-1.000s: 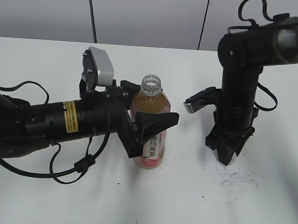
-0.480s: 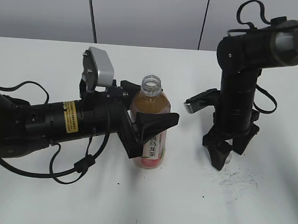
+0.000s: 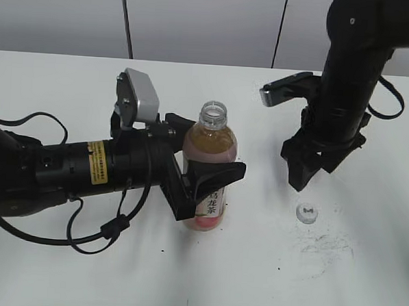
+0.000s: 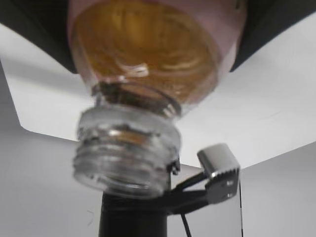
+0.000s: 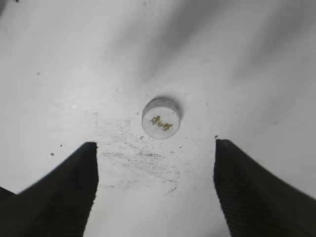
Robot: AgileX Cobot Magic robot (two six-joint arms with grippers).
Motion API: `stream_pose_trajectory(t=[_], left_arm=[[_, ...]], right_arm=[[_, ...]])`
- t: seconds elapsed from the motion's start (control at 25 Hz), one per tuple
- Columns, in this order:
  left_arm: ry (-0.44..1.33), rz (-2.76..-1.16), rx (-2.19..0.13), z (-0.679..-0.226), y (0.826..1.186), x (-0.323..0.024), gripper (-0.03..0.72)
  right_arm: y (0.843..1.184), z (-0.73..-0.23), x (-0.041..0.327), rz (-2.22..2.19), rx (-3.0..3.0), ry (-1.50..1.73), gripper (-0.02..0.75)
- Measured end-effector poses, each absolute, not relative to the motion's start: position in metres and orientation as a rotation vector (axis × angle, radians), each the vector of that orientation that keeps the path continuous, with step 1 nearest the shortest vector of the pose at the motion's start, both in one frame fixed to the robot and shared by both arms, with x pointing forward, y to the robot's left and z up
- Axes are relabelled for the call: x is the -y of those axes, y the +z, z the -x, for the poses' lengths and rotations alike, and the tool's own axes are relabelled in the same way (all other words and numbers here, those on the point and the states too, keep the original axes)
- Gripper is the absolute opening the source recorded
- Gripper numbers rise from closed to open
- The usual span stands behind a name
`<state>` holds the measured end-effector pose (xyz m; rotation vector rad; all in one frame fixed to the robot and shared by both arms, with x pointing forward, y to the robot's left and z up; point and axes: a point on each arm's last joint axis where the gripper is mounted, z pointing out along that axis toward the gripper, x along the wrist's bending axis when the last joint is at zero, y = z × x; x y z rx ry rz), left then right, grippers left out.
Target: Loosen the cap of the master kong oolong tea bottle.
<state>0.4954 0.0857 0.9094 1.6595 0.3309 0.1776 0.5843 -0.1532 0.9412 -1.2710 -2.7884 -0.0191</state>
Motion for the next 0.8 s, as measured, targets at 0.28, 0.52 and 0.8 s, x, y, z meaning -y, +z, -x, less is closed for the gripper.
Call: stream_pose_trajectory(t=[0.28,0.52,0.8], left_arm=[[0.181,-1.638,-0.340,-0.496,0.911,-0.086,0.561],[0.213,-1.600,-0.334,-0.497,0.924,-0.087,0.587],[0.254,-1.542,-0.338,-0.498,0.941,-0.089,0.587]], right_arm=[[0.980,-0.580,0.153,1.332,2.833,-0.184,0.545],[0.986,-0.578,0.152,1.346,2.824,-0.224,0.545],[0.986,-0.578,0.151,1.351,2.811,-0.239,0.545]])
